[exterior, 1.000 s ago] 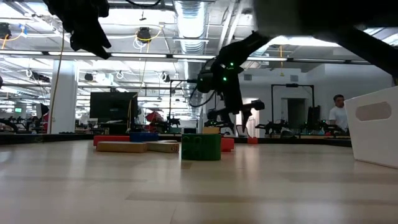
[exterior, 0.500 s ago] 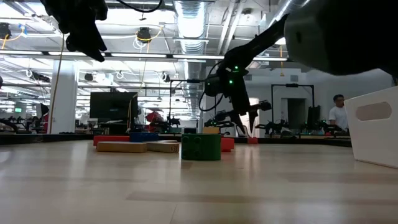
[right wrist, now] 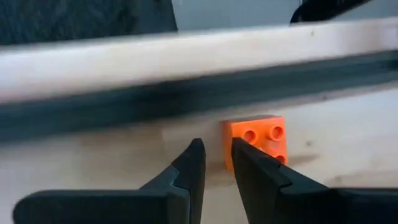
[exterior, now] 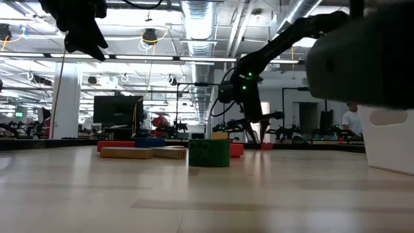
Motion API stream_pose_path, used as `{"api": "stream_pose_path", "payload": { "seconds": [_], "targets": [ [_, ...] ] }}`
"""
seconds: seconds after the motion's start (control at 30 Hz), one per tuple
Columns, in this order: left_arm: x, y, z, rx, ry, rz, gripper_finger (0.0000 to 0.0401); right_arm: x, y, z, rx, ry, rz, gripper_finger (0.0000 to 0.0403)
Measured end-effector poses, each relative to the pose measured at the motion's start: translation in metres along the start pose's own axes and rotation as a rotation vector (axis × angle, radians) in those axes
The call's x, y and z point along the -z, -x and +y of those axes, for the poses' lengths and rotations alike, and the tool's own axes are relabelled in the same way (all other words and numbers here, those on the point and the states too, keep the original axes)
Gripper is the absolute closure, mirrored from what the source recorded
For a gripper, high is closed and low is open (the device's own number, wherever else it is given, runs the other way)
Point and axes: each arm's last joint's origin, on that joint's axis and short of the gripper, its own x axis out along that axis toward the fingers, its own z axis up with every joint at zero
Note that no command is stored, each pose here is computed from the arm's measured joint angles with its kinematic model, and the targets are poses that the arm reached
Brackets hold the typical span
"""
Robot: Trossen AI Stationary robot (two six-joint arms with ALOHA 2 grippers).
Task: Sort blocks by size
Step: Put the small orange game piece into the white bin
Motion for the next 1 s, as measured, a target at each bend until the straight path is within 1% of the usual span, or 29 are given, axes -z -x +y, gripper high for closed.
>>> {"api": "stream_pose_path", "payload": {
  "seconds": [0.07, 0.1, 0.13, 0.2, 0.23, 0.27, 0.33, 0.43, 0.5, 0.57, 0.67, 0.8, 0.9, 1.0],
  "targets": [
    [0.001, 0.002, 0.001, -0.005, 0.006, -0.011, 0.0168, 0.007, 0.003, 0.003, -0.021, 0.052, 0.037, 0.0287],
    [0.001, 0.003, 0.001, -0.009, 0.007, -0.017, 0.0168, 0.011, 0.005, 0.006, -0.049, 0.074, 0.064, 0.0287],
    [0.001, 0.004, 0.001, -0.011, 0.007, -0.022, 0.0168, 0.018, 0.007, 0.010, -0.075, 0.100, 0.097, 0.0287],
    [0.001, 0.006, 0.001, -0.017, 0.007, -0.029, 0.0168, 0.035, 0.014, 0.019, -0.102, 0.136, 0.116, 0.0287],
    [0.001, 0.006, 0.002, -0.019, 0.007, -0.031, 0.0168, 0.041, 0.020, 0.021, -0.110, 0.136, 0.130, 0.0287],
    [0.001, 0.006, 0.002, -0.023, 0.004, -0.032, 0.0168, 0.047, 0.029, 0.022, -0.144, 0.164, 0.152, 0.0287],
    [0.001, 0.006, 0.002, -0.024, 0.002, -0.031, 0.0168, 0.054, 0.049, 0.024, -0.192, 0.243, 0.120, 0.0287],
    [0.001, 0.005, 0.002, -0.025, -0.008, -0.032, 0.0168, 0.060, 0.072, 0.017, -0.157, 0.264, 0.028, 0.0287],
    [0.001, 0.005, 0.001, -0.025, -0.011, -0.031, 0.0168, 0.057, 0.081, 0.010, -0.142, 0.279, 0.004, 0.0287],
    [0.001, 0.005, 0.001, -0.025, -0.011, -0.030, 0.0168, 0.051, 0.085, 0.003, -0.137, 0.329, 0.005, 0.0287],
    [0.001, 0.005, 0.001, -0.024, -0.011, -0.031, 0.0168, 0.049, 0.086, -0.007, -0.112, 0.452, 0.087, 0.0286],
    [0.001, 0.005, 0.001, -0.018, -0.010, -0.028, 0.0168, 0.062, 0.090, -0.016, -0.056, 0.694, 0.190, 0.0269],
    [0.001, 0.005, 0.001, -0.017, -0.012, -0.029, 0.0168, 0.076, 0.091, -0.019, -0.039, 0.842, 0.275, 0.0237],
    [0.001, 0.005, 0.001, -0.018, -0.023, -0.028, 0.0168, 0.084, 0.083, -0.024, -0.012, 0.906, 0.352, 0.0190]
  ]
}}
